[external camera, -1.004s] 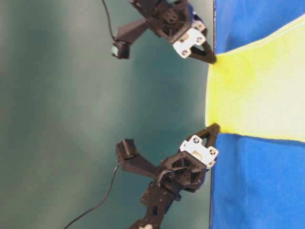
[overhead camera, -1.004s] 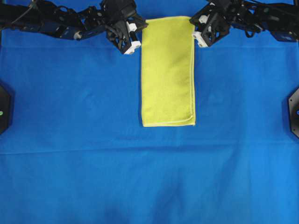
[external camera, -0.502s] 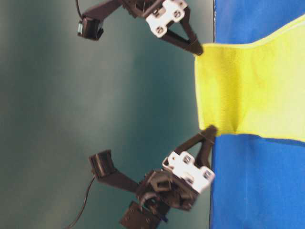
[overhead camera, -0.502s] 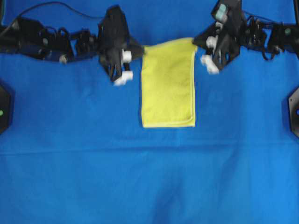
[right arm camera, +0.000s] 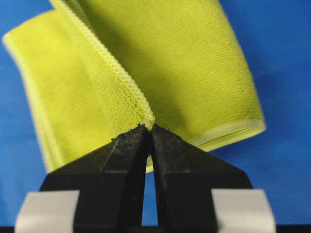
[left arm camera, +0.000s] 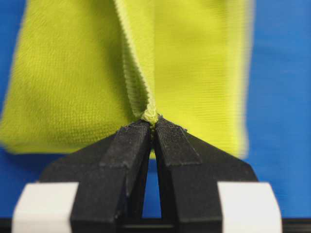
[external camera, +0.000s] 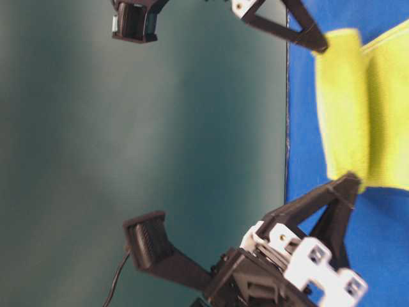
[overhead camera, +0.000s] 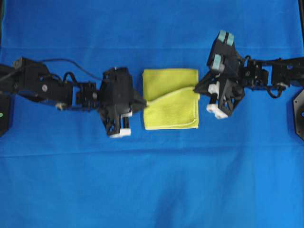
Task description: Fold the yellow towel.
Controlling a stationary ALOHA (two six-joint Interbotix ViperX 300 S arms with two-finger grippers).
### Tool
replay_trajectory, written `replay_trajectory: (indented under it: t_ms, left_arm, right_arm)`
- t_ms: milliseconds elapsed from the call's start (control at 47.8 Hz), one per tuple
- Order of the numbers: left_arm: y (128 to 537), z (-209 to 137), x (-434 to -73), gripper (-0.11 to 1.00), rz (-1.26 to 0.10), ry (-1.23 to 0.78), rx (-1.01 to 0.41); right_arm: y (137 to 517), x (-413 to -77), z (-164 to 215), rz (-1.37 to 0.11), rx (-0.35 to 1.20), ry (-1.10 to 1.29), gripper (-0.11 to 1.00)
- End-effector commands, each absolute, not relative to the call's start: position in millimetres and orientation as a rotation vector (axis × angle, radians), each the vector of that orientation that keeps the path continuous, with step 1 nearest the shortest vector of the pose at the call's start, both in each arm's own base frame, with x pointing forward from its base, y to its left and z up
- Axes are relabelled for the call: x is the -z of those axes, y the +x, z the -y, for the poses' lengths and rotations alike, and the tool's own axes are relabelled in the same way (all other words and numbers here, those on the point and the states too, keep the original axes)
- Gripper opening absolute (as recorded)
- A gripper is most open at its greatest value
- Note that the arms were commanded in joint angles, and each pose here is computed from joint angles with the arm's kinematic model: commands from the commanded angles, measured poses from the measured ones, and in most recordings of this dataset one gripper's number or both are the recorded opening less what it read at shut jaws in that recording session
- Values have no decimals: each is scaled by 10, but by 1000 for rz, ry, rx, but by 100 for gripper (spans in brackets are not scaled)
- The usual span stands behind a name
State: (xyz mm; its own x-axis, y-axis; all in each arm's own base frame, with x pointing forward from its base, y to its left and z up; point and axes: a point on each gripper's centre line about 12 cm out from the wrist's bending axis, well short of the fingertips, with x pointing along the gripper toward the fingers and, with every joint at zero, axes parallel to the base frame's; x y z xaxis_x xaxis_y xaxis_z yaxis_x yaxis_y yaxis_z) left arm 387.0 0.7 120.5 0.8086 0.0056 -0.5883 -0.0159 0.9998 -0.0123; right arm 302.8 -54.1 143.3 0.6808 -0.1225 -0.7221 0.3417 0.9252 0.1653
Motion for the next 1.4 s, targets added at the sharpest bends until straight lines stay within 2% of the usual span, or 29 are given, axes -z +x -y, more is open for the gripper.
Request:
replay_trajectory:
  t_ms: [0,272,607,648,690,816,858,899,1067,1192,1380]
  left_arm:
    - [3898,143,-1257,2,-615,-15,22]
    - [3918,203,-1009,2,-671,-10,35]
    - [3955,223,-1000,3,-662,-7,40]
    - [3964,224,-1003,8,-660,-6,41]
    - [3969,224,-1007,19,-659,-8,40]
    - [3975,218,-1023,54,-654,5,43]
    - [3973,224,-1033,58,-654,9,46]
    - [3972,224,-1054,56,-651,8,46]
    - [3899,221,-1187,45,-644,5,46]
    - [3800,240,-1372,45,-643,2,51]
    - [3588,306,-1846,44,-568,9,77]
  right_arm:
    - [3023,-1388,443,-797,246,313,4]
    - [3078,-1155,385,-821,244,334,4]
    - [3123,-1130,339,-808,228,329,5]
    - [3125,-1126,329,-808,225,328,5]
    - [3133,-1132,311,-806,219,326,10]
    - [3139,-1137,267,-813,207,320,46]
    - [3135,-1142,252,-817,203,318,55]
    - [3136,-1151,237,-819,198,317,59]
    - [3136,-1294,148,-808,168,306,53]
    - [3116,-1533,39,-778,128,292,53]
    - [2988,-1970,-51,-682,80,273,53]
